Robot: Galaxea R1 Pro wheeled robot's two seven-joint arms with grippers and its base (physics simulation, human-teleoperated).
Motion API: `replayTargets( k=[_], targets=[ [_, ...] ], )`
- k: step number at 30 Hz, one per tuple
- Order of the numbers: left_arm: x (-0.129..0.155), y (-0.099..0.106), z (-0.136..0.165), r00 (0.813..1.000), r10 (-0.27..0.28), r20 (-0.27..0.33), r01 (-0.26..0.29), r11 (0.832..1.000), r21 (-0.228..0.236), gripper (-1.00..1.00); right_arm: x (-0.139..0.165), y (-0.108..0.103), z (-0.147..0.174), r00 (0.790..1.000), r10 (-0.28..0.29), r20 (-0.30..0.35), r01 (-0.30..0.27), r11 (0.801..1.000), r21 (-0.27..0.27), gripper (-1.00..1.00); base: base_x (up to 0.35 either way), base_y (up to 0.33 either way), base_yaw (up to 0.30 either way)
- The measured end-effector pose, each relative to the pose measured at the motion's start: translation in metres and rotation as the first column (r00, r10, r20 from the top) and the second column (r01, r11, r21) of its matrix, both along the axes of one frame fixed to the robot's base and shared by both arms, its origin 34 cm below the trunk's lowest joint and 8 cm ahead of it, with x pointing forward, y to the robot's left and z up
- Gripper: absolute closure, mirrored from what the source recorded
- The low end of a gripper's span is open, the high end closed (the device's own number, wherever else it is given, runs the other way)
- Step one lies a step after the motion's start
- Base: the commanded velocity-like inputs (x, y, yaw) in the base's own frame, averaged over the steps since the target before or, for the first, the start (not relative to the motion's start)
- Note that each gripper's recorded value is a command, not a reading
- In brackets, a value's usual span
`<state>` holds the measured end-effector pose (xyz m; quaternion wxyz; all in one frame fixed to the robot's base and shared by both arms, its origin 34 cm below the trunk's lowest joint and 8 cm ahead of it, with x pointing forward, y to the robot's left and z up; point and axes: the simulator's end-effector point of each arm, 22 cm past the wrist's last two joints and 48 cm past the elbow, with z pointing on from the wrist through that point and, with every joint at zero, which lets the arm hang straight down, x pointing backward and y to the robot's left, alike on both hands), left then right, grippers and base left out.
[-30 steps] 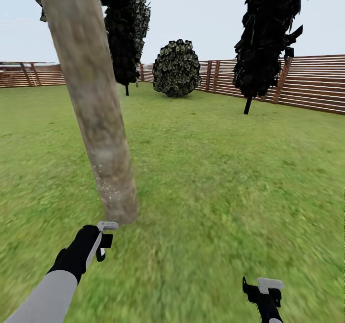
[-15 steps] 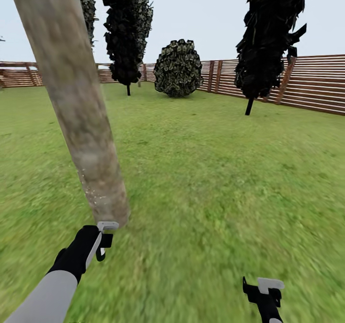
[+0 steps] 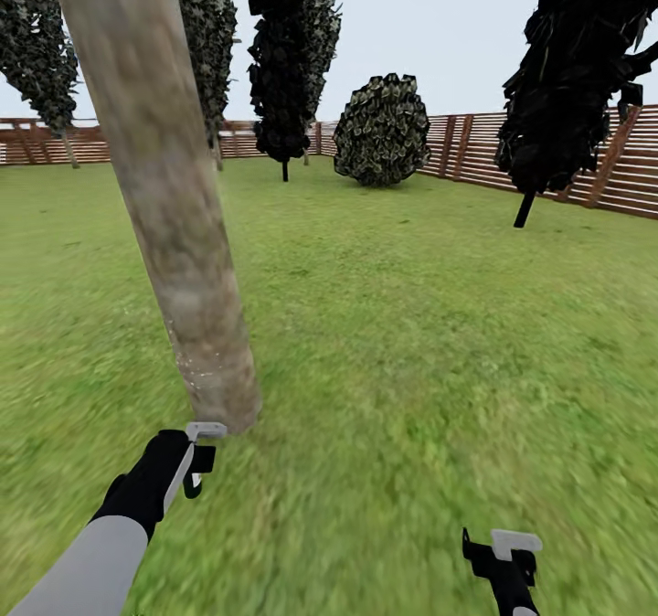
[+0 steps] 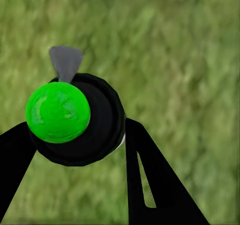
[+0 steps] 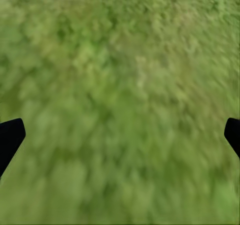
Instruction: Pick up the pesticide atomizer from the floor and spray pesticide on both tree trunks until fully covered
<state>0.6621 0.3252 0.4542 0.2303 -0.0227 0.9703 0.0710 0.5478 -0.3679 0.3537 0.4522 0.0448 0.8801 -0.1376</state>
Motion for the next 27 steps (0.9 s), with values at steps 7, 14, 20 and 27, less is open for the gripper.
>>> replayTargets(
  k=[7,14,20,27],
  targets=[
    [0.001,-0.001,0.001,1.0,0.0,0.002,0.0,1.0,-0.002,1.0,0.0,-0.001,0.0,1.0,0.0,0.0,0.0,1.0,-0.001,-1.0,0.16,-0.263,0.276],
    [0.013,-0.032,0.012,0.999,-0.017,0.035,0.019,0.999,-0.046,1.0,0.0,-0.001,0.0,1.0,-0.001,-0.001,0.001,1.0,-0.001,-1.0,0.097,-0.105,0.233],
    [0.06,-0.087,0.06,0.99,-0.062,0.123,0.074,0.993,-0.095,1.0,0.0,-0.003,0.0,1.0,-0.004,0.0,0.004,1.0,-0.003,-1.0,0.001,-0.001,0.012],
    [0.063,-0.01,0.075,0.994,-0.02,0.107,0.02,1.0,0.009,1.0,-0.001,-0.005,0.0,1.0,-0.005,0.0,0.005,1.0,-0.005,-1.0,0.0,0.0,0.0]
  ],
)
